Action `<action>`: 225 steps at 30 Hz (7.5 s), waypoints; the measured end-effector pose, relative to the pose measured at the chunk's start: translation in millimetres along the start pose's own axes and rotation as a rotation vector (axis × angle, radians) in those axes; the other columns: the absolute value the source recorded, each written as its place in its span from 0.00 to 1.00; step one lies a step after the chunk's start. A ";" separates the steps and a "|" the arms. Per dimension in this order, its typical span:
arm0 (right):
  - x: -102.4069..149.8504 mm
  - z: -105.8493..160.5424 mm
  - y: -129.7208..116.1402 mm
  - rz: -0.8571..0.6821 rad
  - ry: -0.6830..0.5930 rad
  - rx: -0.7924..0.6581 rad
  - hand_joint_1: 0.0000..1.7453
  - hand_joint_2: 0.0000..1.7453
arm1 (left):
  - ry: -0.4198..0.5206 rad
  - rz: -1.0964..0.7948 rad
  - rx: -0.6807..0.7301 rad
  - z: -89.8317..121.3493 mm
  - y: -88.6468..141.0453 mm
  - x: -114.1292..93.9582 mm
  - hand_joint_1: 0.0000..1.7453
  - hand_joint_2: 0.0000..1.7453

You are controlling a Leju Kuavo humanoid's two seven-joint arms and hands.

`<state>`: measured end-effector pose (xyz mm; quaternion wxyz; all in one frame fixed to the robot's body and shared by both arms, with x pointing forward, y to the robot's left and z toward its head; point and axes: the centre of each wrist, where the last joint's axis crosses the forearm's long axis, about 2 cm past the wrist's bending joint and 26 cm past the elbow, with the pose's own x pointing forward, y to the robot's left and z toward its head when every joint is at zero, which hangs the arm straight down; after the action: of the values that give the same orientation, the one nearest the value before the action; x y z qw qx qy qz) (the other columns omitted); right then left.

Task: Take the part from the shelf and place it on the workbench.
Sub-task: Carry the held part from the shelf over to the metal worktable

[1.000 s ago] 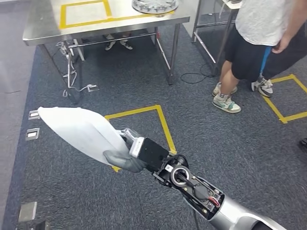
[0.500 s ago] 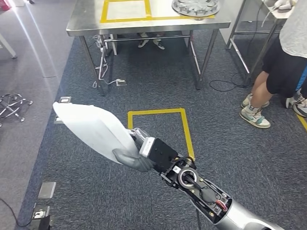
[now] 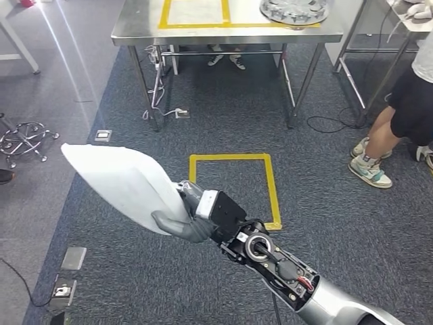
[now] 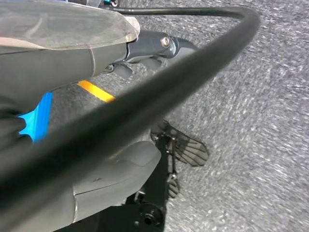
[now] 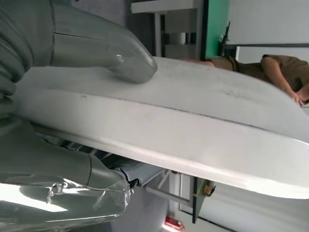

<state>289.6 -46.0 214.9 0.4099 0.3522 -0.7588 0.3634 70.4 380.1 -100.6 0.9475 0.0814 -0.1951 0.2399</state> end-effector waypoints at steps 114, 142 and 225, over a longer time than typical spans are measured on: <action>3.3 -14.4 7.4 -0.023 -0.041 0.037 0.98 1.00 | 0.017 0.072 0.019 0.3 -5.5 -1.4 0.00 1.00; 1.9 -12.8 8.9 -0.063 -0.044 0.011 0.98 1.00 | 0.019 0.071 0.025 0.5 -2.8 -2.5 0.00 1.00; 0.3 -9.8 9.0 -0.057 -0.028 -0.021 0.98 1.00 | 0.016 0.066 0.026 0.2 -1.2 -1.0 0.00 1.00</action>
<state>285.7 -33.5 216.8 0.4130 0.3746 -0.7580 0.3385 70.1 378.6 -100.9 0.9395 0.0854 -0.1870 0.2740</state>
